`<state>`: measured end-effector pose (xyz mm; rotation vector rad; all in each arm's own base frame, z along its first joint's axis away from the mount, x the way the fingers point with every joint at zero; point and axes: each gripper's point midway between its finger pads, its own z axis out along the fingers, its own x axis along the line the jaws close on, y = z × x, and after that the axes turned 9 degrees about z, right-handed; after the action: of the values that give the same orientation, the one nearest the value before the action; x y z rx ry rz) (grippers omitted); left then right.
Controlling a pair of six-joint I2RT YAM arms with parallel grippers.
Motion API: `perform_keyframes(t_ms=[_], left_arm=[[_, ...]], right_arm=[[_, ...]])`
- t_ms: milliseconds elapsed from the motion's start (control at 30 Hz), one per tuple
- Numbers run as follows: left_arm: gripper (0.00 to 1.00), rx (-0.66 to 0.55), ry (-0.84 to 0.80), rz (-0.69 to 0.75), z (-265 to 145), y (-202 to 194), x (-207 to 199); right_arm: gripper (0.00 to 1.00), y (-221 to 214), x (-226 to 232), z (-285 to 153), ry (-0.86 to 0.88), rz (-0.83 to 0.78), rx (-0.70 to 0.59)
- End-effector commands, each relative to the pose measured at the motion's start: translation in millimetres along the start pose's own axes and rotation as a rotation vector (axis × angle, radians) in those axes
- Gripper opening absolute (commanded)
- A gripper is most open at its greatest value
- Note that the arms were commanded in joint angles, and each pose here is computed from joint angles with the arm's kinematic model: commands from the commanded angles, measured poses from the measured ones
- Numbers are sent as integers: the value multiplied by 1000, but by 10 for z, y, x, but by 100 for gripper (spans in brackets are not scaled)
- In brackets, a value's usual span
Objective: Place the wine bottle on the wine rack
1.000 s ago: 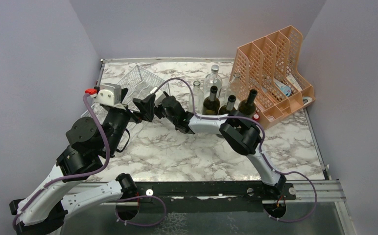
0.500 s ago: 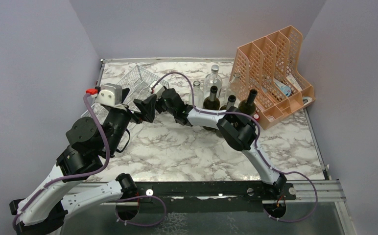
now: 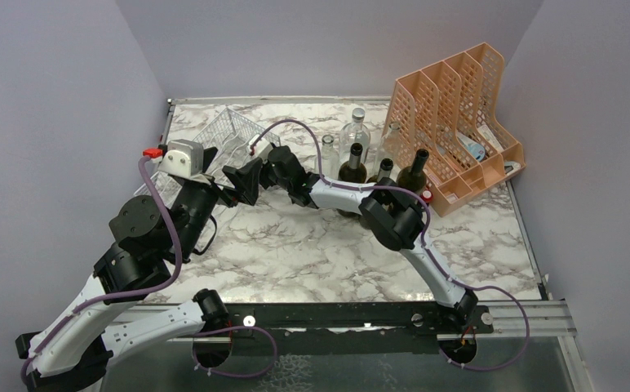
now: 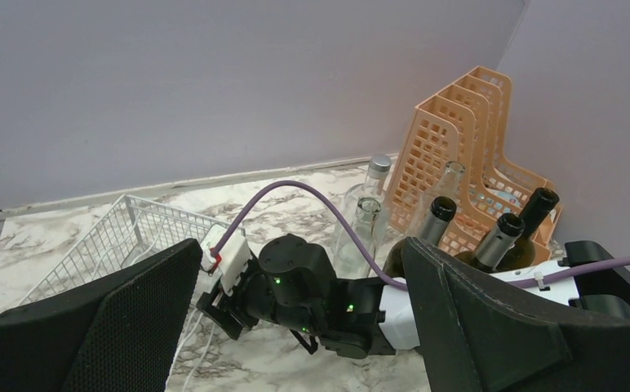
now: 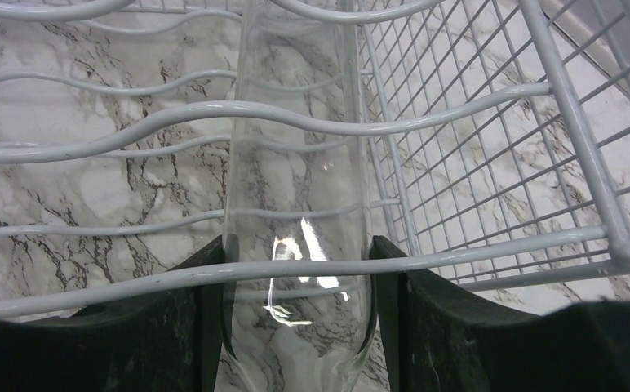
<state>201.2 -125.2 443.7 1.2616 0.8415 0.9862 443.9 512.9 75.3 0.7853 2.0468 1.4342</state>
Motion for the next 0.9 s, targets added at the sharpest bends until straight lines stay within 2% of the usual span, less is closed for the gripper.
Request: perform_keyframes(t_ms=[0,267,467,867], left_arm=[[99,-7,-22,-12,-27,34,-22],[99,-13,-26,-15,-44,60,-16],[99,-14,-31,-15,-53,62,-17],[99,-10,-36,-11,-53,35,-29]], right_arm=[[65,435,-16,-30,-15,42,-106],[83,636,-35,-231,-9,67,-155],[84,725,-35,-389,5,78,-164],[82,521,-126,-652,-33,71,-66]])
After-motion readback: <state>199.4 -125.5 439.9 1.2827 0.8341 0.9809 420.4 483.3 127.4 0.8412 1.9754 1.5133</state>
